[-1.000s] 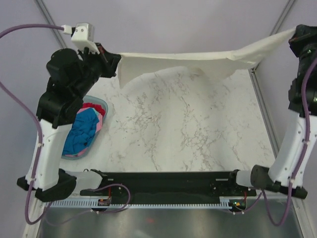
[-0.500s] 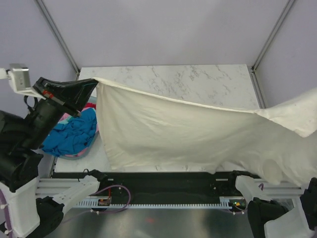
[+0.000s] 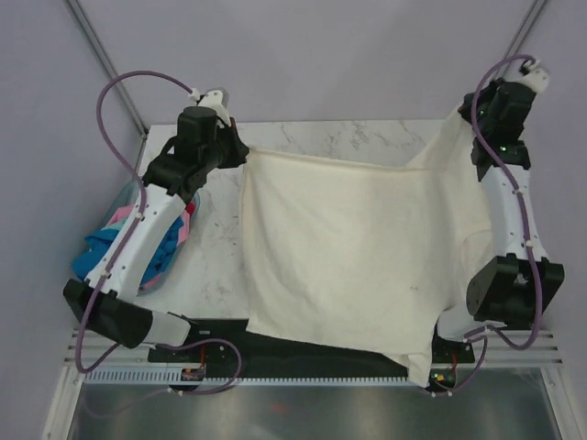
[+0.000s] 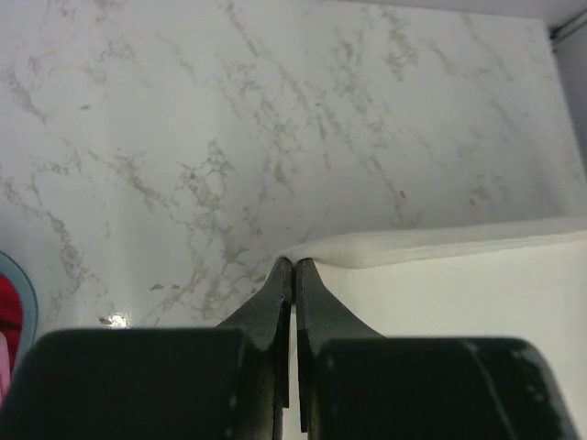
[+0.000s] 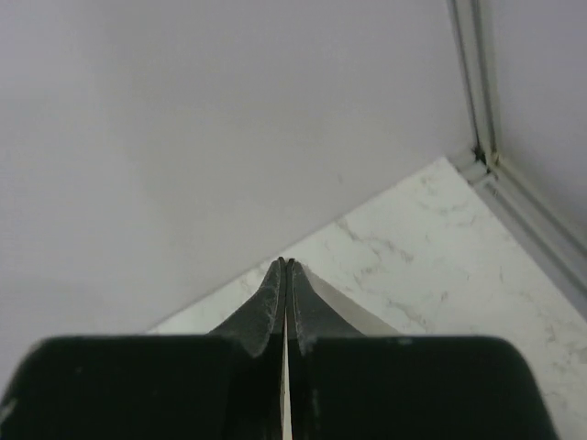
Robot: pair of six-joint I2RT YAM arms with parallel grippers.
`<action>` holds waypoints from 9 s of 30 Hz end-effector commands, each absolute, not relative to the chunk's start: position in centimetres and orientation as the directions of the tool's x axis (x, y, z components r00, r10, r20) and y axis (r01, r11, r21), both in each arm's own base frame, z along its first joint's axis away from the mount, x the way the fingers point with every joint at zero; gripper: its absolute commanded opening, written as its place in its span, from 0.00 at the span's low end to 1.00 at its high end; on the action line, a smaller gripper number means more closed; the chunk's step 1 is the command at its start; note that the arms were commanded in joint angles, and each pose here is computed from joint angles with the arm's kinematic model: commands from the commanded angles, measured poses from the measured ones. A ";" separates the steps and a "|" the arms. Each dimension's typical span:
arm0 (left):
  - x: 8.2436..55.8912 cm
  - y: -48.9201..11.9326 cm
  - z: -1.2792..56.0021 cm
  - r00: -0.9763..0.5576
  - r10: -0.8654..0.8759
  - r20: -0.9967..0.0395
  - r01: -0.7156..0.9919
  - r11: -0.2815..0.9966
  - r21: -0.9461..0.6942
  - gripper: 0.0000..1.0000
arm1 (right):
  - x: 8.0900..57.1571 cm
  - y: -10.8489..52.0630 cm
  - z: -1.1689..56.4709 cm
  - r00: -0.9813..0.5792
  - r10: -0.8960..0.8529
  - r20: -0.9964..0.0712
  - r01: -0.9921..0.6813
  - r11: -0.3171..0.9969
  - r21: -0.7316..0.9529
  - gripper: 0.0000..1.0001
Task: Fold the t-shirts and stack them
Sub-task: Flatten the tshirt out, then fold the tshirt
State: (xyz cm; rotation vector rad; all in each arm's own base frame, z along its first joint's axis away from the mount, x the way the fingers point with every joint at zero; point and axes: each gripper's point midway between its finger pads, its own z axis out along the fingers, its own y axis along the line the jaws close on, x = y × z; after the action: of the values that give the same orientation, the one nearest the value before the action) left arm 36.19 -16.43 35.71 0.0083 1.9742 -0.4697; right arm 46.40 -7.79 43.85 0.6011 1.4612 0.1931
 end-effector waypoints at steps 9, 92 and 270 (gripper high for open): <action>50.9 -7.8 22.8 -0.555 -0.228 -0.800 -0.044 0.968 -0.246 0.02 | 60.4 -0.6 31.9 -0.042 0.577 -0.816 -0.135 0.806 0.577 0.00; 41.0 -0.8 6.3 -0.888 0.084 -0.452 -0.093 0.930 0.356 0.23 | 39.2 -2.4 7.9 -0.619 0.554 -0.556 0.478 0.828 0.293 0.23; 44.5 -15.6 9.1 -0.911 -0.149 -0.385 -0.007 0.938 -0.347 0.45 | 38.6 10.0 7.9 -0.765 0.139 -0.629 0.037 0.984 0.173 0.41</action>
State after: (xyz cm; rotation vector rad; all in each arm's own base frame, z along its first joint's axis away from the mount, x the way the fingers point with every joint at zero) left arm 44.96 -15.04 8.67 -0.0615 2.6756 -0.3901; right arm 37.62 9.93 8.56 0.2203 2.4596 0.2697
